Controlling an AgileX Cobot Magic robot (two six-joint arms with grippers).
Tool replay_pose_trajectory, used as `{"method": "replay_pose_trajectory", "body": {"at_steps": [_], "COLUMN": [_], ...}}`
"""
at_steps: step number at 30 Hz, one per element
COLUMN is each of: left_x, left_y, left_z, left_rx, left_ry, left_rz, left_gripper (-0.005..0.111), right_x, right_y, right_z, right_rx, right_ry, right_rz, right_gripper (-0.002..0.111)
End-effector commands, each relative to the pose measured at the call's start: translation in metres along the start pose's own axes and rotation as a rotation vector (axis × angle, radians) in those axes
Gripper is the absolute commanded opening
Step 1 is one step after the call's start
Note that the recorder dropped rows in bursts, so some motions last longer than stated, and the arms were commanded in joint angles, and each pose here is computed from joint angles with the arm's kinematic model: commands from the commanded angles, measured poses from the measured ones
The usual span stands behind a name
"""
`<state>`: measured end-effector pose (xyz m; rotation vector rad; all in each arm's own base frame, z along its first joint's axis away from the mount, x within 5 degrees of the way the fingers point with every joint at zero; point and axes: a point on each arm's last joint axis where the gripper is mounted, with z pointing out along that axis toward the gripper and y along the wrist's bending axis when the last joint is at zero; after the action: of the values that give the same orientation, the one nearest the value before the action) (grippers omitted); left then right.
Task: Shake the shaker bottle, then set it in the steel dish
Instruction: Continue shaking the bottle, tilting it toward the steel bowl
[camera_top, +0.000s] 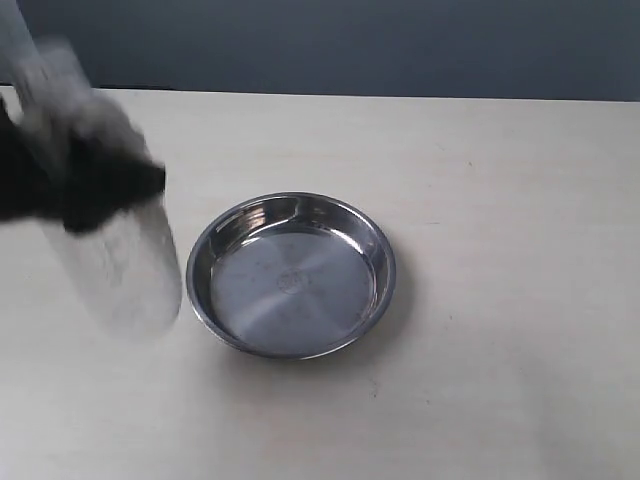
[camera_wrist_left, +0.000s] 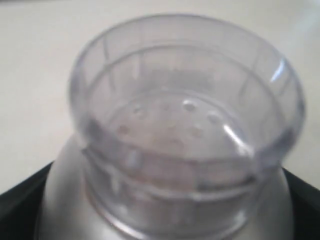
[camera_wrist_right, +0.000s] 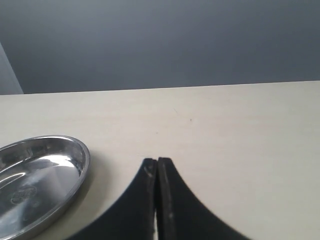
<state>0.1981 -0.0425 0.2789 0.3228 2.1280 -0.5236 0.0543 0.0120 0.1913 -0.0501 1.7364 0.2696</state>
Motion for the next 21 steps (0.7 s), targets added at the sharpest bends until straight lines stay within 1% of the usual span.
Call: {"method": "replay_pose_trajectory", "body": {"at_steps": [1,2,3,4,6,8,11,21], "left_x": [-0.059,-0.071,-0.074,-0.072,-0.059,-0.051,-0.052,-0.052], "left_y": [-0.024,-0.031,-0.033,-0.033,-0.027,-0.022,-0.021,-0.021], "left_z": [-0.042,-0.056,-0.059,-0.059,-0.047,-0.04,-0.041,-0.04], "left_rx": [0.025,0.017,0.02,0.026,0.025,0.012,-0.004,-0.005], "left_ry": [-0.231,-0.281,-0.278,-0.261,-0.191,-0.173,-0.183,-0.181], "left_rz": [0.118,0.153,0.166,0.169,0.146,0.12,0.124,0.127], "left_gripper": [0.0,0.0,0.0,0.0,0.0,0.0,0.0,0.0], "right_x": [-0.001,-0.001,-0.001,-0.001,-0.001,-0.001,-0.001,-0.001], "right_y": [0.0,0.0,0.0,0.0,0.0,0.0,0.0,0.0], "right_z": [0.0,0.0,0.0,0.0,0.0,0.0,0.0,0.0], "right_rx": [0.002,0.002,0.002,0.002,0.002,0.002,0.002,0.004], "right_ry": [-0.017,-0.017,-0.017,-0.017,-0.017,-0.017,-0.017,-0.019], "right_rz": [0.002,0.002,0.002,0.002,0.002,0.002,0.002,-0.007], "right_gripper": [-0.001,-0.001,-0.001,-0.001,-0.001,-0.001,-0.001,-0.001]}}
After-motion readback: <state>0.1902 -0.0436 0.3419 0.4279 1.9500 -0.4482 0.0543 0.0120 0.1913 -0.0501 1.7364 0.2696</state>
